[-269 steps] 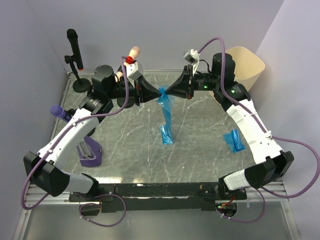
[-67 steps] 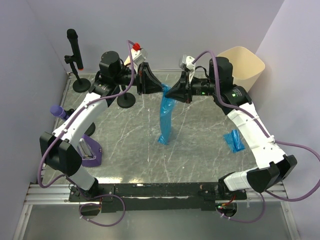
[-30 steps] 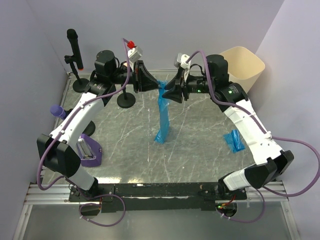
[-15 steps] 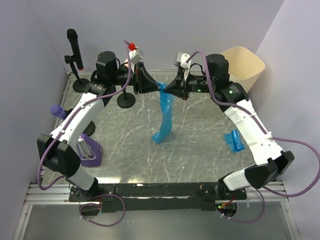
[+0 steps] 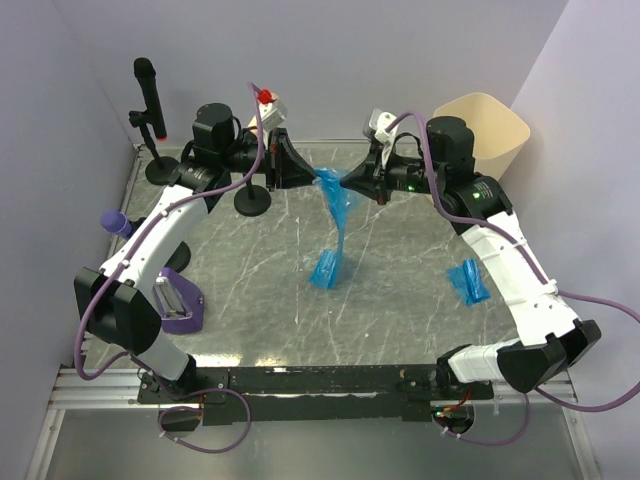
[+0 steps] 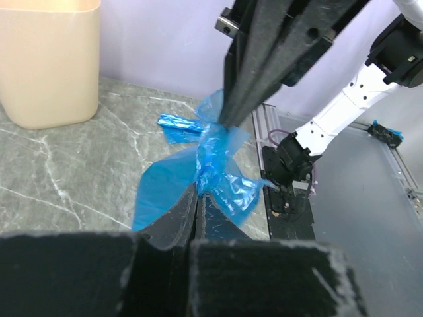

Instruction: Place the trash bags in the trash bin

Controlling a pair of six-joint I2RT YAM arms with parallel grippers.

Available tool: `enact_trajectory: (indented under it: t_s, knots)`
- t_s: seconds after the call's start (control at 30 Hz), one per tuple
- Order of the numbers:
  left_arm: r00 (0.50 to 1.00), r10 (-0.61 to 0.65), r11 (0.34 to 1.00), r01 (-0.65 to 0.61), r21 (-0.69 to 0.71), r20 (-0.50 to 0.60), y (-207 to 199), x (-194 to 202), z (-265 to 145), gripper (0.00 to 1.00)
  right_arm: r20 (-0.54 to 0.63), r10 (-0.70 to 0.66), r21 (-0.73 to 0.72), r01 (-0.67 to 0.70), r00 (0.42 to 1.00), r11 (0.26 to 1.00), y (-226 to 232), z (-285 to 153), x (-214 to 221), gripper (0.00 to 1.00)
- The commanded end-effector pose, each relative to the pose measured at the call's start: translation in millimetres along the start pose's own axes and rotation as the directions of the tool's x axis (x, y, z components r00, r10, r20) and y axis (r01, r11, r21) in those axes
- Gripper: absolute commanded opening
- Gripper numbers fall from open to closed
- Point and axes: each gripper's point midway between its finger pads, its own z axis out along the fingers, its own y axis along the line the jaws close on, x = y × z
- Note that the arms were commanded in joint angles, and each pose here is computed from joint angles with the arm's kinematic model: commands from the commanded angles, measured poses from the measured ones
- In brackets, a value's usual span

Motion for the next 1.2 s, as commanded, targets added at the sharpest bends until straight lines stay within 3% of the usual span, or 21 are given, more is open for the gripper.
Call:
enact_trajectory:
  t_s: [0.0,0.03,0.13,0.27,0.43,1.0,1.17]
  knots:
    - [0.998,0.058,0.997,-0.058,0.056,0.008,-23.0,-15.7,-6.0,0.01,0.006,-0.044,0.093,0.043,0.999,0.995,-7.8,-19.3,-4.9,0.0]
    - [0.999,0.052,0.997,-0.052,0.056,0.007,-22.6,-14.4,-5.9,0.01,0.004,-0.057,0.089,0.056,0.998,0.994,-6.7,-20.2,-4.3,0.0]
    - [0.999,0.041,0.998,-0.041,0.055,0.008,-22.0,-12.5,-5.6,0.0,0.024,-0.172,-0.018,0.173,0.985,0.985,15.8,-24.9,-13.6,0.23]
    - [1.0,0.029,0.998,-0.029,0.056,0.006,-19.1,-12.2,-3.7,0.01,0.052,-0.293,-0.082,0.296,0.955,0.952,35.4,-21.3,-28.2,0.4]
    - [1.0,0.022,0.998,-0.022,0.054,0.002,-16.9,-12.2,-2.5,0.01,0.042,-0.393,-0.101,0.395,0.919,0.913,41.5,-7.1,-34.2,0.43]
    - [1.0,0.023,0.998,-0.023,0.05,-0.002,-16.1,-12.8,-3.0,0.01,0.016,-0.414,0.007,0.414,0.91,0.91,13.1,13.7,-49.0,0.42]
    - [1.0,0.024,0.998,-0.023,0.052,-0.006,-16.2,-13.1,-2.5,0.01,0.023,-0.423,0.021,0.423,0.906,0.906,12.4,11.5,-53.3,0.48]
